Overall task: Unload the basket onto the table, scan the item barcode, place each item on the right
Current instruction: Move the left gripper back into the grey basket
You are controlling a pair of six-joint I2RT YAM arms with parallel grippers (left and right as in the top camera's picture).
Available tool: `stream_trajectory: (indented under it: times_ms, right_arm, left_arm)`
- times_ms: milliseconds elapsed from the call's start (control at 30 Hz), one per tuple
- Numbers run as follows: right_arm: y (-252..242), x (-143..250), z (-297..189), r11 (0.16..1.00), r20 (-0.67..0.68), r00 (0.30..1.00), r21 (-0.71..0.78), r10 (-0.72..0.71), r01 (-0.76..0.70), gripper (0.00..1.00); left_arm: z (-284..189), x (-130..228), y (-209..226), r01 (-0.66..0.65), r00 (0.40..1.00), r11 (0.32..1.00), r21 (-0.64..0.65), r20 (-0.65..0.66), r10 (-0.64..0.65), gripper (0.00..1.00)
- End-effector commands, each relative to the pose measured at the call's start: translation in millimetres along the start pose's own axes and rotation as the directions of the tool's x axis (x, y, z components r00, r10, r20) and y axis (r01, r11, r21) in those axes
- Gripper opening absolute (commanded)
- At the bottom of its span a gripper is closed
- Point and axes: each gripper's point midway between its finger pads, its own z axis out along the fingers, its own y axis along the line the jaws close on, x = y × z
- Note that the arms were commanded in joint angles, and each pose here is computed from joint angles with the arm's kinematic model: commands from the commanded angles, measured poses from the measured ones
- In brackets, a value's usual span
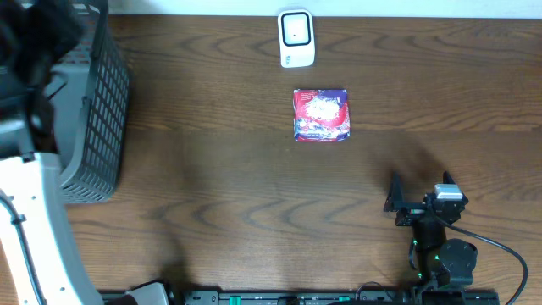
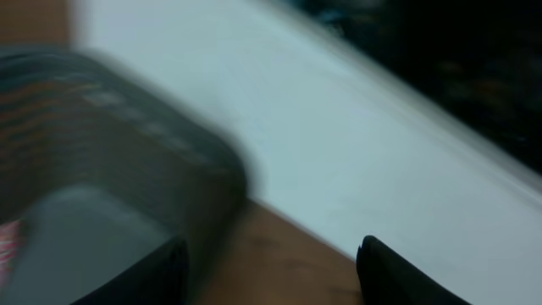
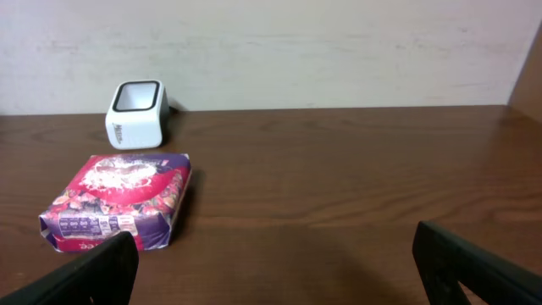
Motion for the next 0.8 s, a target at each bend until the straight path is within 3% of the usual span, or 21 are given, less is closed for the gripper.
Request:
stream_trajectory:
  times_ms: [0, 100, 267, 400, 667, 767]
  right_arm:
    - [0, 1, 0, 1.0, 0.001, 1.0, -0.002, 0.014, -0.014, 0.99]
    - [0, 1, 0, 1.0, 0.001, 1.0, -0.002, 0.014, -0.014, 0.99]
    - [0, 1, 0, 1.0, 0.001, 1.0, -0.002, 0.014, -0.014, 0.99]
    - [0, 1, 0, 1.0, 0.001, 1.0, -0.002, 0.014, -0.014, 0.99]
    - [0, 1, 0, 1.0, 0.001, 1.0, -0.002, 0.014, -0.014, 0.99]
    - [0, 1, 0, 1.0, 0.001, 1.0, -0.002, 0.014, -0.014, 0.99]
  left_arm:
    - [-2, -5, 81, 0.036, 0.999, 0.959, -0.281, 0.006, -0.036, 0.74]
    - [-8, -3, 128, 0.045, 0.999, 0.904, -0.425, -0.008, -0.053, 0.76]
    - [-11, 15, 182, 0.002, 0.991, 0.839, -0.545, -0.109, -0.074, 0.77]
    - [-3, 36, 207, -0.002, 0.975, 0.805, -0.594, -0.179, -0.13, 0.87]
    - [21, 87, 242, -0.049, 0.915, 0.755, -0.654, -0.332, -0.228, 0.96]
    - [20, 104, 260, -0.075, 0.891, 0.694, -0.716, -0.361, -0.277, 1.0]
